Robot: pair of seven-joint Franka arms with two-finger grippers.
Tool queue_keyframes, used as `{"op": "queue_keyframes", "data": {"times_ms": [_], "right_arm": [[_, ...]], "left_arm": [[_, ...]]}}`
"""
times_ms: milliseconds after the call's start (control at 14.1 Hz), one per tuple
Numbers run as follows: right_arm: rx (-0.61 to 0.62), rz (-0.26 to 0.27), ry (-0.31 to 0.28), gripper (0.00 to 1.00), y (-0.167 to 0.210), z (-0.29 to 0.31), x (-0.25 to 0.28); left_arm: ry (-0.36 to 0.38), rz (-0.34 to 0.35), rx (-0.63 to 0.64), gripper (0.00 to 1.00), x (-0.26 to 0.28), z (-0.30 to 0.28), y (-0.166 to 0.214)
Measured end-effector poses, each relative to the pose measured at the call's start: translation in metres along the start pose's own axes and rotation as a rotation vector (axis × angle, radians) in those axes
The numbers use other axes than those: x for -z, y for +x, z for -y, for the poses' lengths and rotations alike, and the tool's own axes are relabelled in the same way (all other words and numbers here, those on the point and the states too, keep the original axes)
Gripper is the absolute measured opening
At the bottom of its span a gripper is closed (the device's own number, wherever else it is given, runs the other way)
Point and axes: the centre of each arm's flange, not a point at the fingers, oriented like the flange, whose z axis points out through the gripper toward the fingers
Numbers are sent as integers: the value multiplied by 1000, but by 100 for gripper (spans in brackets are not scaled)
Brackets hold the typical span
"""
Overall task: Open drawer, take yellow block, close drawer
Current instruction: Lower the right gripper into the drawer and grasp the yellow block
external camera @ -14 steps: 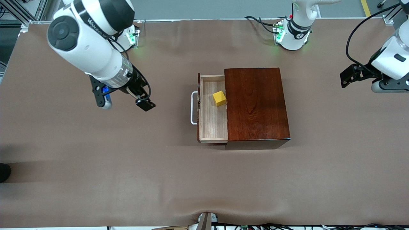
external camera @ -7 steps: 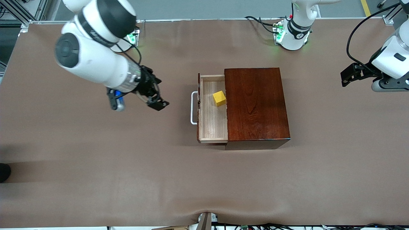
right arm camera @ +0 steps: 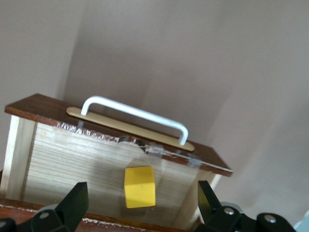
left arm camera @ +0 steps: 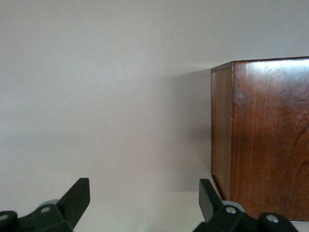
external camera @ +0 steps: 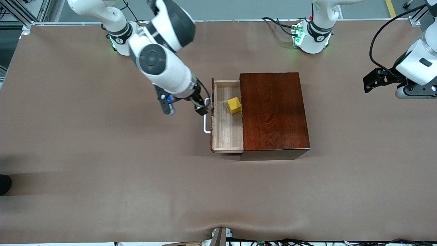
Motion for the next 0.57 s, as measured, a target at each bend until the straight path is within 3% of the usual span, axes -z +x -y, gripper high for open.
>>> {"op": "queue_keyframes", "data": {"times_ms": [566], "right_arm": [[-102, 0, 24, 100, -27, 8, -49]], "left_arm": [[-1, 16, -3, 100, -10, -1, 4]]}}
